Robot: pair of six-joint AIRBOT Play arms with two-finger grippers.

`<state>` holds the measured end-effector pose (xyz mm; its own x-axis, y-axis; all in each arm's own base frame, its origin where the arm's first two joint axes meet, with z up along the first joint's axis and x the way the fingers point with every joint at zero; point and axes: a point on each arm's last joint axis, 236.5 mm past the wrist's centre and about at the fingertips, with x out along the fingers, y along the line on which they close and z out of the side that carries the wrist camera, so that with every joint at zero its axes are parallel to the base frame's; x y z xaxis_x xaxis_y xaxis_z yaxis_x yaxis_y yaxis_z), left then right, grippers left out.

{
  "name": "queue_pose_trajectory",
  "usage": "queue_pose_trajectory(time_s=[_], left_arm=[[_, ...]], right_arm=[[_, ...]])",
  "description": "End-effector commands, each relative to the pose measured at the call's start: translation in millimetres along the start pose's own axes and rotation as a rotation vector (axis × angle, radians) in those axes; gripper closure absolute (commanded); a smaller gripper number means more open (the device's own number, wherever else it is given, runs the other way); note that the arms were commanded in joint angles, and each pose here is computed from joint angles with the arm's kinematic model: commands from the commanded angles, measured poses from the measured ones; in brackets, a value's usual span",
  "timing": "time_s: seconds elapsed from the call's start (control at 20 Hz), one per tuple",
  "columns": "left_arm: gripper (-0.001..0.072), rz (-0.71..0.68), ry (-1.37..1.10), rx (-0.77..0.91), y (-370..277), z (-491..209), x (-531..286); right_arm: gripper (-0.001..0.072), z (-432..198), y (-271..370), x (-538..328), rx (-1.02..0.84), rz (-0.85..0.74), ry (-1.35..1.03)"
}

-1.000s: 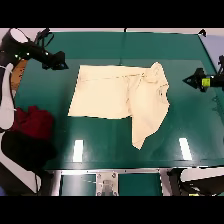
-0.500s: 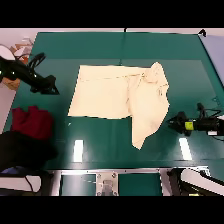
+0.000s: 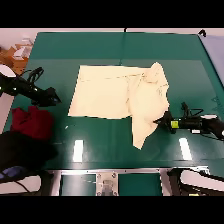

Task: Fold the shirts.

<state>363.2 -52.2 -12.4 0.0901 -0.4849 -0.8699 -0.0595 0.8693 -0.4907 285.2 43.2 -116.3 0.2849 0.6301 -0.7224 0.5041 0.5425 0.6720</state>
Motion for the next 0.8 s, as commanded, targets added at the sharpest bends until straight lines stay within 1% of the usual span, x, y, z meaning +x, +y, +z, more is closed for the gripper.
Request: queue_pose_trajectory(time_s=[0.0, 0.1, 0.15, 0.2, 0.3, 0.55, 0.65, 0.75], left_arm=[[0.0225, 0.011, -0.026, -0.031, 3.6, 4.3, 0.7], [0.0225, 0.020, -0.028, -0.046, 8.0, 3.4, 4.4], [0.0225, 0.021, -0.032, -0.066, 11.4, 2.3, 10.0], [0.0225, 0.018, -0.036, -0.094, 15.1, 0.1, 18.1], [0.0225, -0.039, -0.052, -0.166, 14.5, -7.0, 41.5], [0.0225, -0.176, -0.077, -0.258, 13.5, -24.8, 95.7], [0.0225, -0.174, -0.045, -0.267, 15.3, -30.3, 113.4], [0.0226, -0.199, -0.072, -0.274, 7.6, -21.3, 125.3]], right_arm=[[0.0699, 30.9, 5.5, -43.0, -0.033, -0.031, -0.030], [0.0699, 58.5, -8.2, -81.6, -0.027, -0.104, -0.128], [0.0699, 65.8, -10.8, -91.9, -0.020, -0.106, -0.160], [0.0699, 67.4, -11.6, -93.4, -0.010, -0.100, -0.167], [0.0699, 65.3, -12.3, -87.0, -0.009, -0.100, -0.147], [0.0699, 68.4, -11.8, -81.7, -0.010, -0.101, -0.150], [0.0699, 68.3, -11.4, -81.6, -0.010, -0.100, -0.150], [0.0699, 68.5, -11.0, -81.6, -0.012, -0.098, -0.150]])
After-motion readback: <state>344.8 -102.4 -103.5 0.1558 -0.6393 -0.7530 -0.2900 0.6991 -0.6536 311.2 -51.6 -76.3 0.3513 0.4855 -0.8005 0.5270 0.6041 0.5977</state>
